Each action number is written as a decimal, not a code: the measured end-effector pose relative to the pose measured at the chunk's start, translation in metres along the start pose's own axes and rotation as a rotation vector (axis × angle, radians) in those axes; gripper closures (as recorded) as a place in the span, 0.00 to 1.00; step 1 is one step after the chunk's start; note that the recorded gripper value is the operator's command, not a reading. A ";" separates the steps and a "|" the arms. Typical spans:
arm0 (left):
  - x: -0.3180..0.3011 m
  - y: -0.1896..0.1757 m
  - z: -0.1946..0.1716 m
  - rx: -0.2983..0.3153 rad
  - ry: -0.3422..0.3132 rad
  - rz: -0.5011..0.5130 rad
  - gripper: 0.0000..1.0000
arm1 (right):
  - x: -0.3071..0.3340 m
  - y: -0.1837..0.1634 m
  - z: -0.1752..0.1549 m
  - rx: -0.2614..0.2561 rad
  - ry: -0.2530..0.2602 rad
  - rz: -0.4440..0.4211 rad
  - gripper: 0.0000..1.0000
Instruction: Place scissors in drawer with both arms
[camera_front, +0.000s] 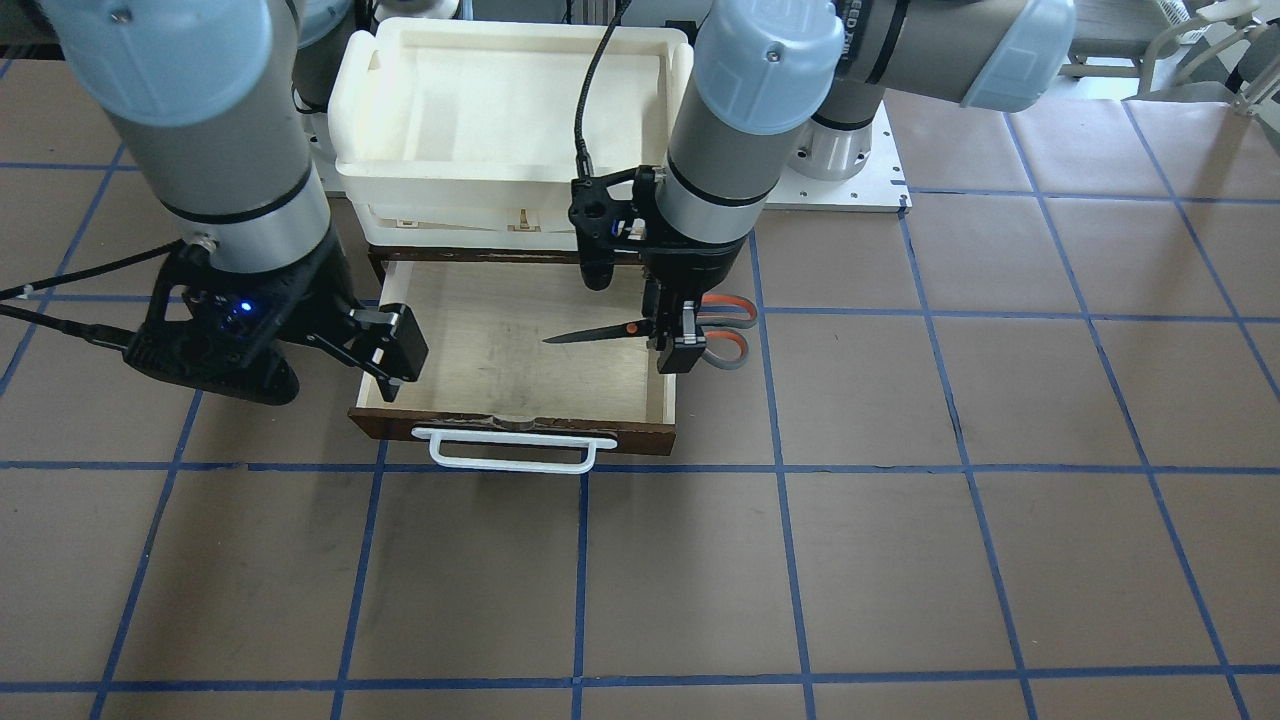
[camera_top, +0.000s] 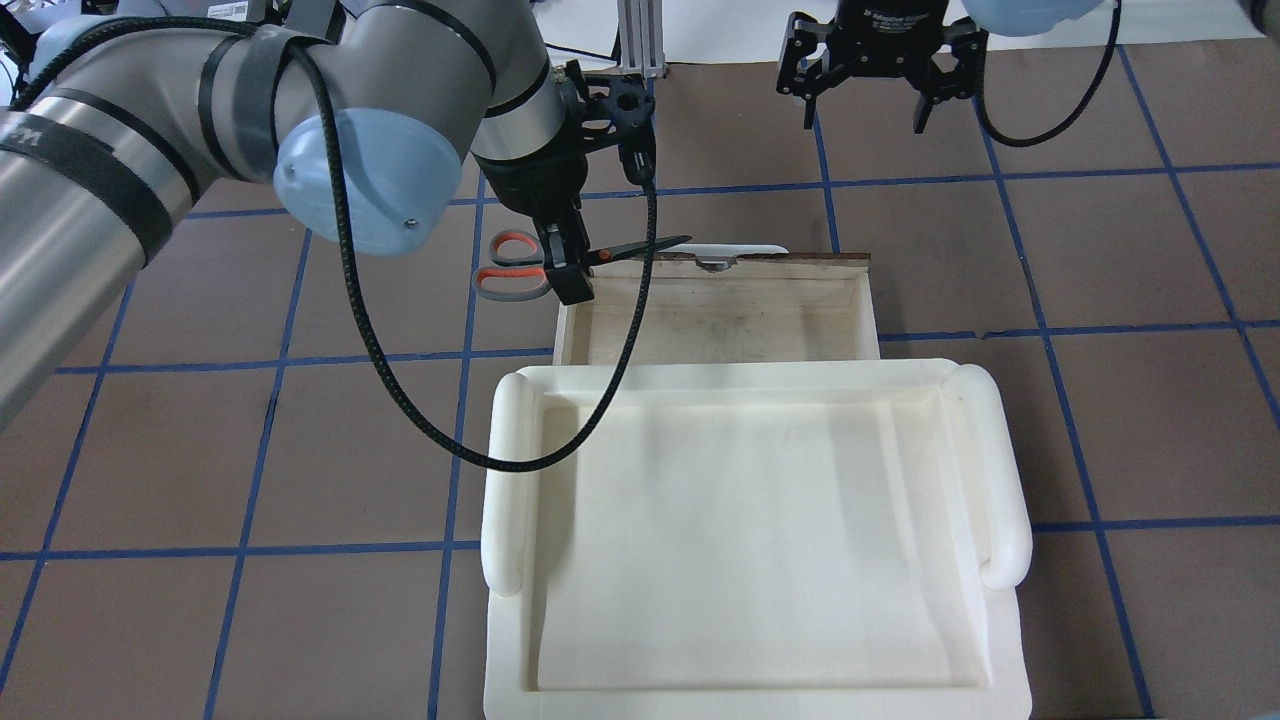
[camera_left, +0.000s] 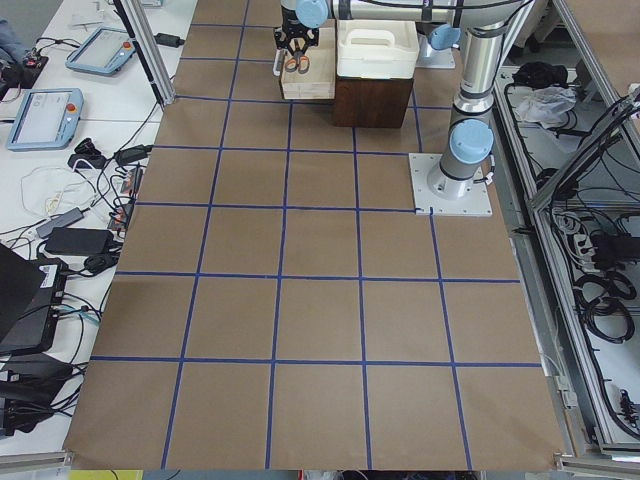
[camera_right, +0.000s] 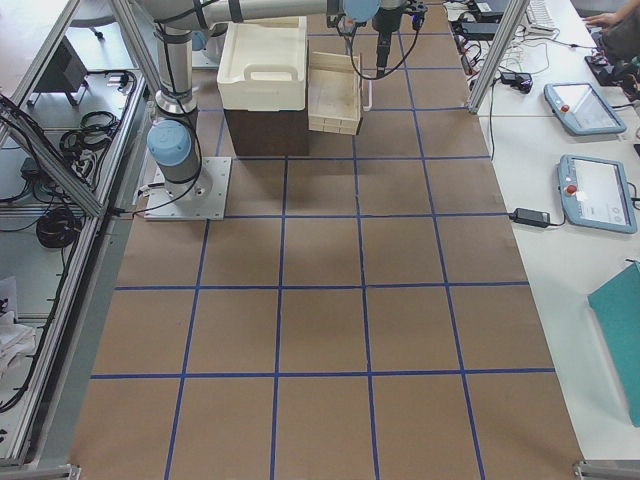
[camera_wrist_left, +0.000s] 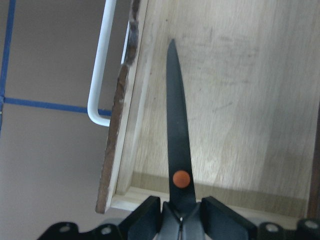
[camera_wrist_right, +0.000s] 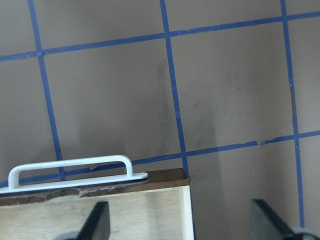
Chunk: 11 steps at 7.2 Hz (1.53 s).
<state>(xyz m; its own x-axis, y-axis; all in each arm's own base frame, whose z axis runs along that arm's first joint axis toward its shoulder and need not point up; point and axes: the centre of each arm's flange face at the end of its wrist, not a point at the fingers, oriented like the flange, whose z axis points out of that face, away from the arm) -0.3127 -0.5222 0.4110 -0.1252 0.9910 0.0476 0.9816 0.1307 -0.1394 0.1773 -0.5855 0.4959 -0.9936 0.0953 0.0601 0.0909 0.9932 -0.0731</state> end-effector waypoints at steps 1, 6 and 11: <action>-0.001 -0.021 0.007 0.013 0.004 -0.004 1.00 | 0.011 0.009 -0.009 0.012 -0.005 -0.065 0.00; 0.018 -0.093 0.071 -0.026 0.086 -0.031 1.00 | 0.014 0.036 -0.029 0.041 -0.048 -0.134 0.00; 0.042 -0.101 0.099 -0.067 0.144 -0.013 1.00 | 0.010 0.045 -0.022 0.013 -0.120 -0.138 0.00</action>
<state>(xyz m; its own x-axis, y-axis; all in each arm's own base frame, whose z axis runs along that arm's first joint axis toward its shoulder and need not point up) -0.4309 -0.4907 0.3294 -0.1205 0.9742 0.1906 0.9881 0.1362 -0.0715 0.1732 -0.5386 0.5147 -0.9975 -0.0514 -0.0482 -0.0472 0.9952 -0.0856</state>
